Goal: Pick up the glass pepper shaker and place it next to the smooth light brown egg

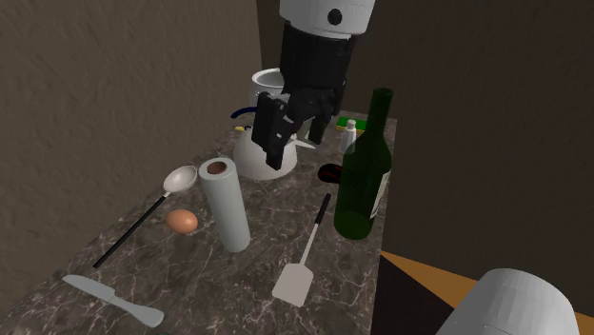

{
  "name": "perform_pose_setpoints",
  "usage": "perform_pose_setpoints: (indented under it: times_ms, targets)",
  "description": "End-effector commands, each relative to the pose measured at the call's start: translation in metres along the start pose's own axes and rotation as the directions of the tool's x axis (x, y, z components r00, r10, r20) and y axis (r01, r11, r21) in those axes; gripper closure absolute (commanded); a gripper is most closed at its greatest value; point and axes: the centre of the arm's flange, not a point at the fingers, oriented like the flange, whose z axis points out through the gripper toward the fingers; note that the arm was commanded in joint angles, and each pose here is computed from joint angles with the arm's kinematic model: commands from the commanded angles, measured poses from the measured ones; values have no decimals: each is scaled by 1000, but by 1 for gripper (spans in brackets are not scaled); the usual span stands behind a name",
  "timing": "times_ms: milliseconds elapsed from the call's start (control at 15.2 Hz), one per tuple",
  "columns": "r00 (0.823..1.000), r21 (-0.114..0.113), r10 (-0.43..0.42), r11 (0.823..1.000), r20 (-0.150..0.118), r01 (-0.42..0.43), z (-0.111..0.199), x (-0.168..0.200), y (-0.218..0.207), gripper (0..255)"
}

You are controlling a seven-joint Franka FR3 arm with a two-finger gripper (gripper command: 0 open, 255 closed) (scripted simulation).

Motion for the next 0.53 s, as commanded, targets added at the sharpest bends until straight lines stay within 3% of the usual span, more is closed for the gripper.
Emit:
perform_pose_setpoints:
  times_ms: [0, 462]
  targets:
    - [1000, 0, 0, 1000, 0, 0, 0, 0, 0, 0]
    - [1000, -37, 16, 999, 0, -16, 30, 23, 79, 0]
